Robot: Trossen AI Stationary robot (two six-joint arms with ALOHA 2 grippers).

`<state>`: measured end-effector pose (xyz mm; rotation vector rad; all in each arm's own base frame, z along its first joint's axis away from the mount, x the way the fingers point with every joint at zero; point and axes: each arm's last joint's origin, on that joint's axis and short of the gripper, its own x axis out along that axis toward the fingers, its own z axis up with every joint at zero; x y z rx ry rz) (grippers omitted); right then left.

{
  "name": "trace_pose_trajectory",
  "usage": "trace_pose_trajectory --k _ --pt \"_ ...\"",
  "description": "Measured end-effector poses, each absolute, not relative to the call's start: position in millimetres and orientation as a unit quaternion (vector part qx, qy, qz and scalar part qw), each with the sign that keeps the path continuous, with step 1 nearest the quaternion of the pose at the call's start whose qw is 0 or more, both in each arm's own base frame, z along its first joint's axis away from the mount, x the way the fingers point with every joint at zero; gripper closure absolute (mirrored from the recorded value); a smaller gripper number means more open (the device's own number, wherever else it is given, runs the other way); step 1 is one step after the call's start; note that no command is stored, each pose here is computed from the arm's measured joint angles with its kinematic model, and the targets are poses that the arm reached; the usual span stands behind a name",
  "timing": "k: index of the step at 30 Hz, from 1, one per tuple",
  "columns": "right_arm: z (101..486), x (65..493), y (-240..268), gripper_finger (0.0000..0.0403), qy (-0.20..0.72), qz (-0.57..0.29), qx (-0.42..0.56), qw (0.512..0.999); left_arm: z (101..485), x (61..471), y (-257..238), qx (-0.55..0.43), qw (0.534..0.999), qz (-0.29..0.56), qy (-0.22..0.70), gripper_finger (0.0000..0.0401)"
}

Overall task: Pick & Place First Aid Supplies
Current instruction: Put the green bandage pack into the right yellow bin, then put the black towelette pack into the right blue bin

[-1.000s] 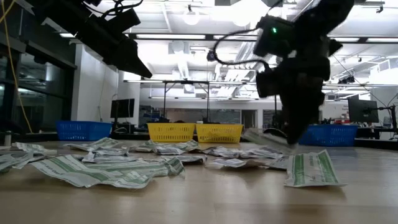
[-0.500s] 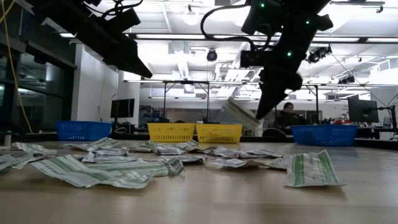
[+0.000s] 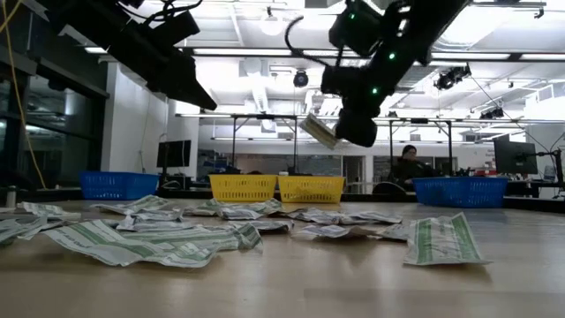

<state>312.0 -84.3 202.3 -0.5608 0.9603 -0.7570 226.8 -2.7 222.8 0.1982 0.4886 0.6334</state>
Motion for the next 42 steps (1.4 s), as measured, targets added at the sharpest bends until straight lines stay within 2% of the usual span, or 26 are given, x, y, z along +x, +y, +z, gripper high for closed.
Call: trace_pose_trajectory --k 7,10,14,30,42 --pt "200 305 -142 0.0403 0.449 -0.318 -0.278 0.787 223 227 -3 0.094 0.918 0.302 0.238 0.0229" --pt "193 302 -160 0.0403 0.457 -0.279 -0.295 0.791 222 227 -3 0.094 0.919 0.298 0.240 0.0229" --pt "184 301 -176 0.0403 0.473 -0.268 -0.291 0.787 222 227 -3 0.095 0.919 0.298 0.241 0.0229" --pt "160 306 -184 0.0401 0.507 -0.218 -0.271 0.789 222 227 -3 0.096 0.918 0.298 0.242 0.0229" --pt "160 307 -183 0.0333 0.496 -0.213 -0.244 0.806 222 227 -3 0.096 0.918 0.298 0.242 0.0229"
